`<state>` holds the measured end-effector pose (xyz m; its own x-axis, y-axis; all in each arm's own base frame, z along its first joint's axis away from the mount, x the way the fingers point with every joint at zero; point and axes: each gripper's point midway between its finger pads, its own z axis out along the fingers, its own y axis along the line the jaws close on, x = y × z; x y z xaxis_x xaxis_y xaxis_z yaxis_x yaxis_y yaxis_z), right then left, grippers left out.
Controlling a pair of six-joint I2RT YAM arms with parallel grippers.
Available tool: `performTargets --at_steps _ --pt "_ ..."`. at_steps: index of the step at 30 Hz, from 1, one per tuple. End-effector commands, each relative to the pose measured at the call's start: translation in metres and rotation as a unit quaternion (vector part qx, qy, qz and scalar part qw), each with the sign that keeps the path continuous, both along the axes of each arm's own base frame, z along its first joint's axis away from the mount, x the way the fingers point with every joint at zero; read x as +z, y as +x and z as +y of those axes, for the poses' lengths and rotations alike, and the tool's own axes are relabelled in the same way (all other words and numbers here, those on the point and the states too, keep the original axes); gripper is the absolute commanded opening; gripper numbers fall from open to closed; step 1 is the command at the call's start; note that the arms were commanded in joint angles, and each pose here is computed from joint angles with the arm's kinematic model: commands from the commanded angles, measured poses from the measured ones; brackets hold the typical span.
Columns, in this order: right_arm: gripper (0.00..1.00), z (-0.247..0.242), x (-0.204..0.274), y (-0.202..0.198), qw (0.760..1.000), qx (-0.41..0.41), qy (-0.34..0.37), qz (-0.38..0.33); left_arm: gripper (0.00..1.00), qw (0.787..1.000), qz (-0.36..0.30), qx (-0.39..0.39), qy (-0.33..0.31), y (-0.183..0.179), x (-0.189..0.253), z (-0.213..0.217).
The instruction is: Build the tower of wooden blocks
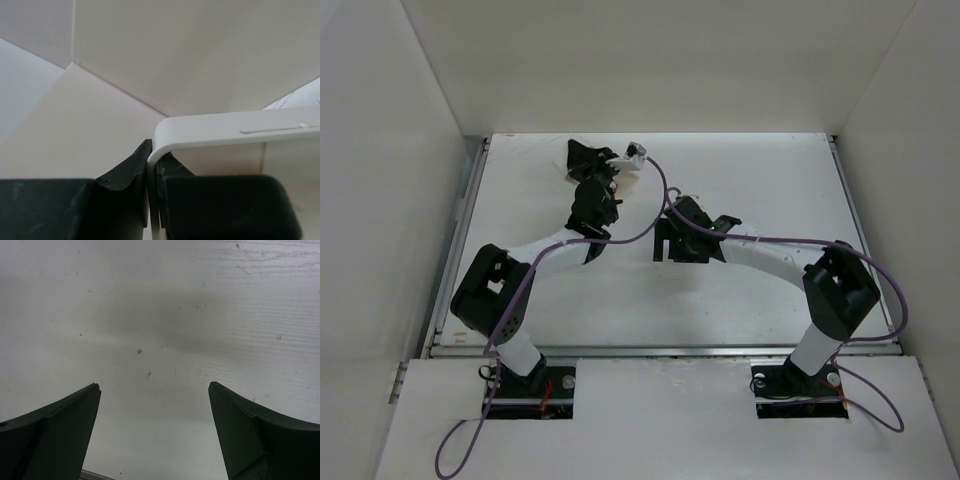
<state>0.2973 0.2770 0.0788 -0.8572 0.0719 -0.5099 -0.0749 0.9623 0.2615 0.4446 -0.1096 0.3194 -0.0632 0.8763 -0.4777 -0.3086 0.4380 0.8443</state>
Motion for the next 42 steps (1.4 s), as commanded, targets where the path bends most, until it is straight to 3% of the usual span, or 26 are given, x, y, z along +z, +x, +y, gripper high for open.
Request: performTargets --at_steps 1,10,15,25,30,36,38,40,41,42 --pt "0.95 0.011 0.012 0.004 0.999 0.000 0.031 -0.017 0.00 0.996 -0.082 -0.016 -0.021 -0.018 0.036 -0.002" --pt "0.95 0.021 0.012 0.001 0.998 0.013 0.053 -0.005 0.00 0.996 -0.080 -0.035 0.030 -0.032 0.010 -0.016" --pt "0.95 0.006 -0.002 -0.012 0.999 0.004 0.028 0.019 0.00 0.991 -0.116 -0.045 0.053 -0.049 0.006 -0.019" --pt "0.95 -0.044 -0.004 -0.023 0.994 -0.106 0.020 0.030 0.00 0.981 -0.164 -0.066 0.076 -0.066 0.018 -0.028" --pt "0.95 -0.051 0.003 -0.027 0.992 -0.120 0.038 0.022 0.00 0.981 -0.154 -0.070 0.090 -0.066 0.004 -0.033" --pt "0.98 -0.054 -0.020 -0.024 0.993 -0.109 0.014 0.047 0.00 0.994 -0.097 -0.026 0.051 -0.045 -0.006 -0.032" --pt "1.00 -0.064 -0.017 -0.011 0.994 -0.107 0.000 0.026 0.00 0.997 -0.072 0.013 -0.012 -0.027 -0.001 -0.018" --pt "1.00 -0.081 0.005 0.015 0.992 -0.123 -0.001 -0.005 0.00 0.999 0.018 0.041 -0.007 -0.003 -0.024 -0.008" --pt "1.00 -0.089 0.017 0.024 0.993 -0.114 -0.008 -0.020 0.00 0.996 0.010 0.045 -0.083 0.007 -0.010 -0.005" --pt "1.00 -0.103 0.024 0.033 0.992 -0.127 -0.006 -0.015 0.00 0.993 0.082 0.062 -0.061 0.017 -0.033 0.005"
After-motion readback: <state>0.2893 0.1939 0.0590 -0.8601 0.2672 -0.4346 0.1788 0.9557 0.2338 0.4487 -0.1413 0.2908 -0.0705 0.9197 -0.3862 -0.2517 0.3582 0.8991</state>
